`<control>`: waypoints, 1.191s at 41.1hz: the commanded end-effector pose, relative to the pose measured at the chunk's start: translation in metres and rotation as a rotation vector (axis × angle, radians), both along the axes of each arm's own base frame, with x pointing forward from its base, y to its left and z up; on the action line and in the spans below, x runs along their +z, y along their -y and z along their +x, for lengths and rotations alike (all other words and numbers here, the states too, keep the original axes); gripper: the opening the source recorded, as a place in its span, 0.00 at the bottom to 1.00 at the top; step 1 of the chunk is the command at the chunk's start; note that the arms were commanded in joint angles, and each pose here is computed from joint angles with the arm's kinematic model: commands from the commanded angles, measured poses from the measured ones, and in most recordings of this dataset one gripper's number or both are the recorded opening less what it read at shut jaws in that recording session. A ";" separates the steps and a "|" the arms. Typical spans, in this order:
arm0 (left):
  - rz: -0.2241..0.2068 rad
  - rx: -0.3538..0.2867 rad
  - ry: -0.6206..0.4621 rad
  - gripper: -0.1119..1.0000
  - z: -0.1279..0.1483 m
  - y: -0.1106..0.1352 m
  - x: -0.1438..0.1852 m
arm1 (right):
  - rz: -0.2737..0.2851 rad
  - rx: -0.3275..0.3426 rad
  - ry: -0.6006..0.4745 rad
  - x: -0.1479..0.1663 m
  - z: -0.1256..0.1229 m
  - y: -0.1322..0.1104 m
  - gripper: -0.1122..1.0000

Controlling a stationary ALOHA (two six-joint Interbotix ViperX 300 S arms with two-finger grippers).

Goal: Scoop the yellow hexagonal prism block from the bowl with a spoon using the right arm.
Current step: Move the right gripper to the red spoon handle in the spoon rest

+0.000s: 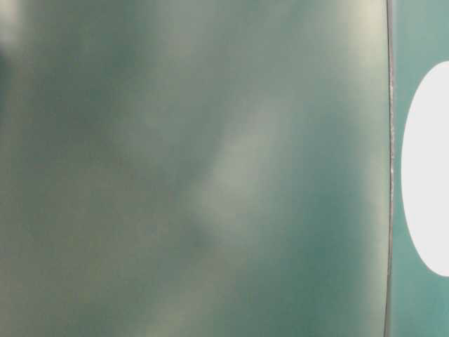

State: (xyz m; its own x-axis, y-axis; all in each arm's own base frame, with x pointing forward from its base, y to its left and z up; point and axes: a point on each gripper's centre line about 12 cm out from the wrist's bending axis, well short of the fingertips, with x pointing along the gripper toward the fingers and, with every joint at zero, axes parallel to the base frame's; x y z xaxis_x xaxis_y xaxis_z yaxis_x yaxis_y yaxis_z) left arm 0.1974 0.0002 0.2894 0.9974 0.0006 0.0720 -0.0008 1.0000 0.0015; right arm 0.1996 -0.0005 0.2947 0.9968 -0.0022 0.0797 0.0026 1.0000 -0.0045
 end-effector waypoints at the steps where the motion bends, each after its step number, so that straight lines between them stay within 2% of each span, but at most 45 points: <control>1: -0.012 -0.005 0.017 0.09 0.002 0.001 0.014 | 0.011 0.002 0.020 0.008 0.002 0.000 0.10; 2: -0.020 -0.005 0.008 0.10 0.002 0.001 0.015 | 0.017 0.002 0.008 0.009 0.003 0.000 0.10; 3: -0.021 -0.005 0.009 0.14 0.003 0.001 0.016 | 0.020 0.002 0.006 0.010 0.003 0.000 0.10; 13: -0.021 -0.004 -0.002 0.12 0.003 0.000 0.014 | 0.026 0.003 0.011 0.012 0.003 0.000 0.11; 15: -0.021 -0.005 -0.003 0.12 0.004 0.001 0.014 | 0.026 0.003 0.009 0.012 0.003 0.000 0.15; 18: -0.021 -0.005 -0.003 0.12 0.004 0.001 0.014 | 0.026 0.003 0.008 0.013 0.004 0.000 0.24; 24: -0.021 -0.005 -0.008 0.12 0.004 0.001 0.013 | 0.026 0.003 0.005 0.013 0.004 0.000 0.53; 29: -0.021 -0.005 -0.008 0.12 0.004 0.001 0.013 | 0.026 0.003 -0.008 0.010 0.006 0.000 0.66; 43: -0.021 -0.005 -0.011 0.12 0.004 0.001 0.013 | 0.061 0.013 -0.086 -0.021 0.025 -0.003 0.65; 49: -0.021 -0.008 -0.012 0.12 0.004 0.001 0.012 | 0.074 0.037 -0.108 -0.041 0.037 -0.009 0.65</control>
State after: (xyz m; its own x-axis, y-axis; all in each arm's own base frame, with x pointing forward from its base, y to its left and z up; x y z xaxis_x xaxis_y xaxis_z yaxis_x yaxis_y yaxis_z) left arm 0.1991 -0.0001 0.2928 0.9992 -0.0007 0.0399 0.0016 0.9997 -0.0230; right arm 0.2297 0.0048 0.2571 0.9990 0.0203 -0.0399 -0.0177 0.9978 0.0641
